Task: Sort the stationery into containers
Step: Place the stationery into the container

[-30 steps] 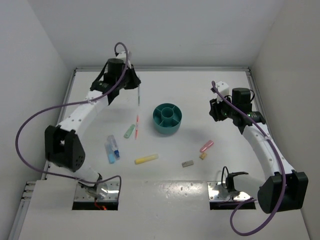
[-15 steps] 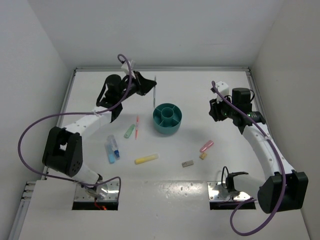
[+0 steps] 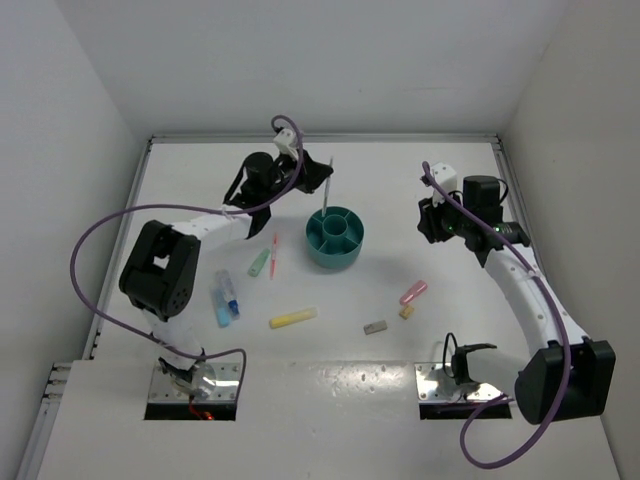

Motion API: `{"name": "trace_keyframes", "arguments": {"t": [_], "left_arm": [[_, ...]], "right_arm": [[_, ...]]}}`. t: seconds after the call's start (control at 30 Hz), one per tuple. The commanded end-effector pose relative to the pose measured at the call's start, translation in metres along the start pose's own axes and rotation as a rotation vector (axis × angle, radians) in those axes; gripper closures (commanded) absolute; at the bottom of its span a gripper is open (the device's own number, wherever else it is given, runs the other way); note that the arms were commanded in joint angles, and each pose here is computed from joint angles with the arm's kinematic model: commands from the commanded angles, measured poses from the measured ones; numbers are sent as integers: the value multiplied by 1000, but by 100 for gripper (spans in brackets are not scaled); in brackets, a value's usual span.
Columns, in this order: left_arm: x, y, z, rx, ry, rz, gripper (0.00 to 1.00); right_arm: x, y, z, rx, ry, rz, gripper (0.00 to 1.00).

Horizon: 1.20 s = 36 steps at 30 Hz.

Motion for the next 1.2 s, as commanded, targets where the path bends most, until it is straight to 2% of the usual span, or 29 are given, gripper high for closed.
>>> {"name": "trace_keyframes", "arguments": {"t": [0.0,0.27,0.5,0.77,1.0,1.17], "left_arm": [[20,-6,-10,-28,-116,-92,100],[9,6,-22,-16,-114,-89,100],[-18,3,-27,-42,-72,-65,100],[-42,4,-22,-39,-12,-33,82],[-49,3,-22,-27,21,-29,79],[-54,0,-23,-29,41,-22,68]], "right_arm": [[16,-3,0,0,-57,16,63],[14,-4,-2,-6,-46,23,63],[12,-6,-4,-12,-34,20,63],[12,-6,-4,-12,-34,20,63],[12,-7,-4,-20,-31,20,63],[12,-7,-4,-20,-31,20,63]]}}
Point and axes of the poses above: each gripper's point midway between its finger pads, its own z axis back along the fingers, its own y axis along the line the jaws close on, x = y × z, the point moved 5 cm from there along z, back along the fingers
